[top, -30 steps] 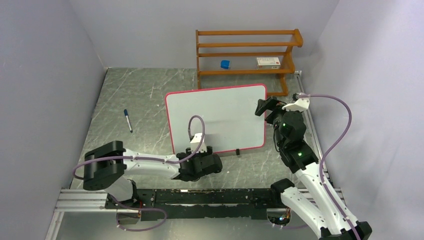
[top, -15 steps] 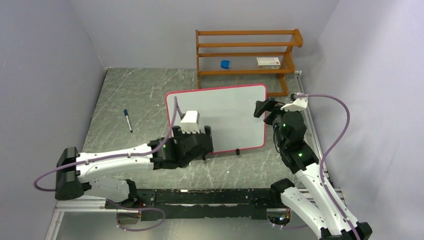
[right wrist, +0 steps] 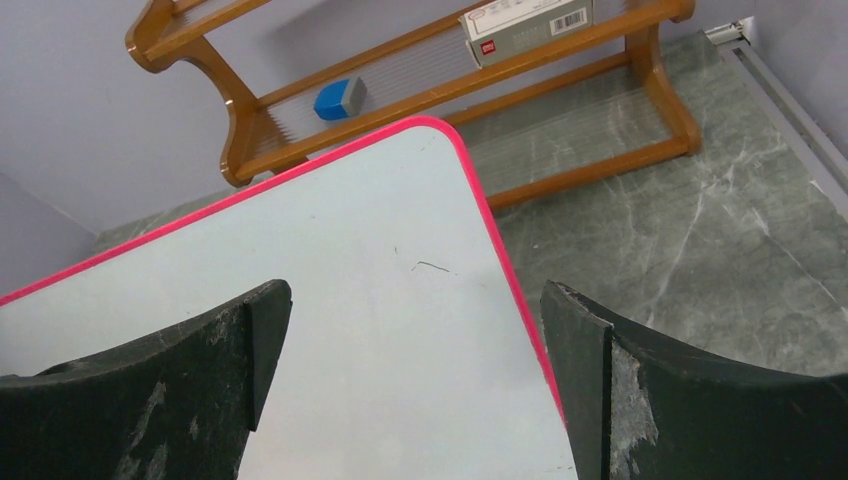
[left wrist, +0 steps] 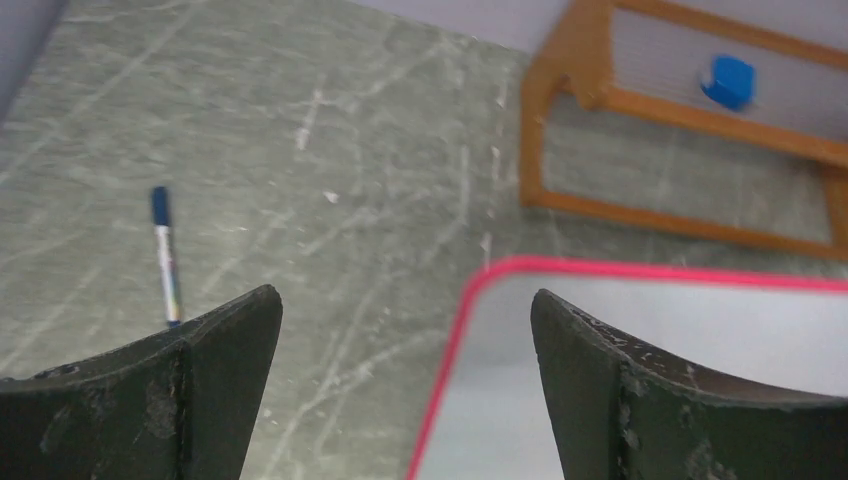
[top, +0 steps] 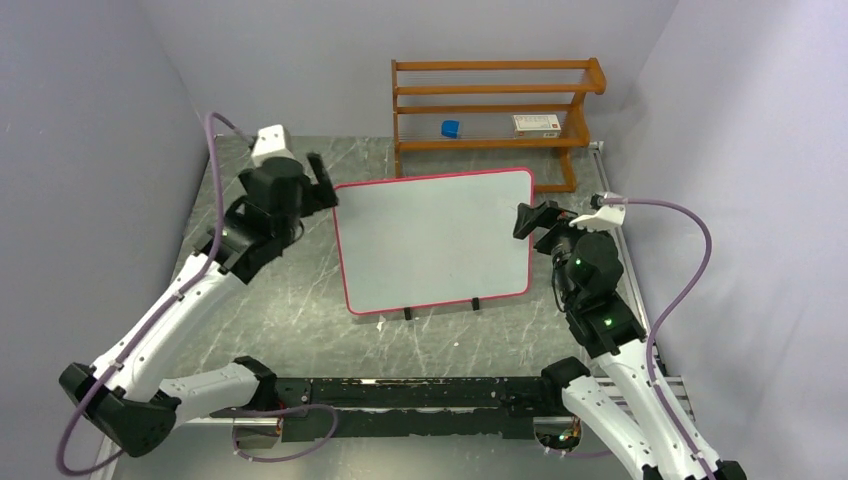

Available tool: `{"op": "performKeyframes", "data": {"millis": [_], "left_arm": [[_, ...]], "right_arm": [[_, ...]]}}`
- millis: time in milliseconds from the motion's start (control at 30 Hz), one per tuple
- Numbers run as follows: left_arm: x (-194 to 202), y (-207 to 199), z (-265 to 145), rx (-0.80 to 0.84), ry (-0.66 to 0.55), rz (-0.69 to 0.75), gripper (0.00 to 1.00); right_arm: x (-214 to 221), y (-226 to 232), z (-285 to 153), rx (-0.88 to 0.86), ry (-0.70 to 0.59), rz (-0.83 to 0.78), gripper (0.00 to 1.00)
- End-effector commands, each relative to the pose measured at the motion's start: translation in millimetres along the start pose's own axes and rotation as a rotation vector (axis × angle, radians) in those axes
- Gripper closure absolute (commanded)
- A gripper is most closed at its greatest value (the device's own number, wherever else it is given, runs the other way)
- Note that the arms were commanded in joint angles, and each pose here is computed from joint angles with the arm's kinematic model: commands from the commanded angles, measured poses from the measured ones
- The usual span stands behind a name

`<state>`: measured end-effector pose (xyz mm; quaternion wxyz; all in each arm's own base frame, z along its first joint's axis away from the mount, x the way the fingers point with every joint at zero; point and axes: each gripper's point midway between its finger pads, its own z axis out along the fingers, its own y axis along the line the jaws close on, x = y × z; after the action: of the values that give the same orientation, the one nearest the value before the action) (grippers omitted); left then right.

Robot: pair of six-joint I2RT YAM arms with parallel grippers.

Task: Write a sentence on the whiteboard
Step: Open the whiteboard marker at the center of the board.

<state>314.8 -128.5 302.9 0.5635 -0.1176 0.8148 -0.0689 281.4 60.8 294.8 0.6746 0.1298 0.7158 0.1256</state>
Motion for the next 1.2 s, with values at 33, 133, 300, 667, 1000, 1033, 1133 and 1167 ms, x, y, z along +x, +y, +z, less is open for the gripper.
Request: {"op": "performKeyframes", "data": {"millis": [33, 133, 300, 667, 1000, 1033, 1133, 1167], "left_arm": [[-18.9, 49.5, 29.2, -0.045, 0.050, 0.033, 0.02], [-17.1, 87.4, 52.6, -0.115, 0.110, 0.000, 0.02], [-0.2, 146.4, 82.8, -0.245, 0.216, -0.026, 0.04], [83.5, 231.1, 144.5, -0.405, 0.531, -0.039, 0.24], [137.8, 261.9, 181.8, -0.481, 0.699, 0.005, 0.47], [141.9, 263.9, 183.7, -0.480, 0.709, 0.006, 0.49], [154.7, 267.5, 187.9, -0.468, 0.744, -0.001, 0.59], [157.9, 267.9, 188.8, -0.463, 0.752, -0.004, 0.61]], "right_arm": [[0.6, -6.1, -3.7, 0.030, -0.017, 0.007, 0.00], [0.1, -11.2, -5.9, 0.072, -0.037, 0.050, 0.00], [-2.4, -13.0, -11.0, 0.082, -0.059, 0.067, 0.00], [4.1, -12.3, -15.7, 0.060, -0.058, 0.050, 0.00], [4.1, -11.4, -15.5, 0.065, -0.050, 0.031, 0.00], [4.2, -11.7, -15.6, 0.066, -0.050, 0.029, 0.00], [3.6, -11.6, -15.4, 0.065, -0.054, 0.027, 0.00], [4.2, -11.0, -15.0, 0.063, -0.053, 0.026, 0.00]]}}
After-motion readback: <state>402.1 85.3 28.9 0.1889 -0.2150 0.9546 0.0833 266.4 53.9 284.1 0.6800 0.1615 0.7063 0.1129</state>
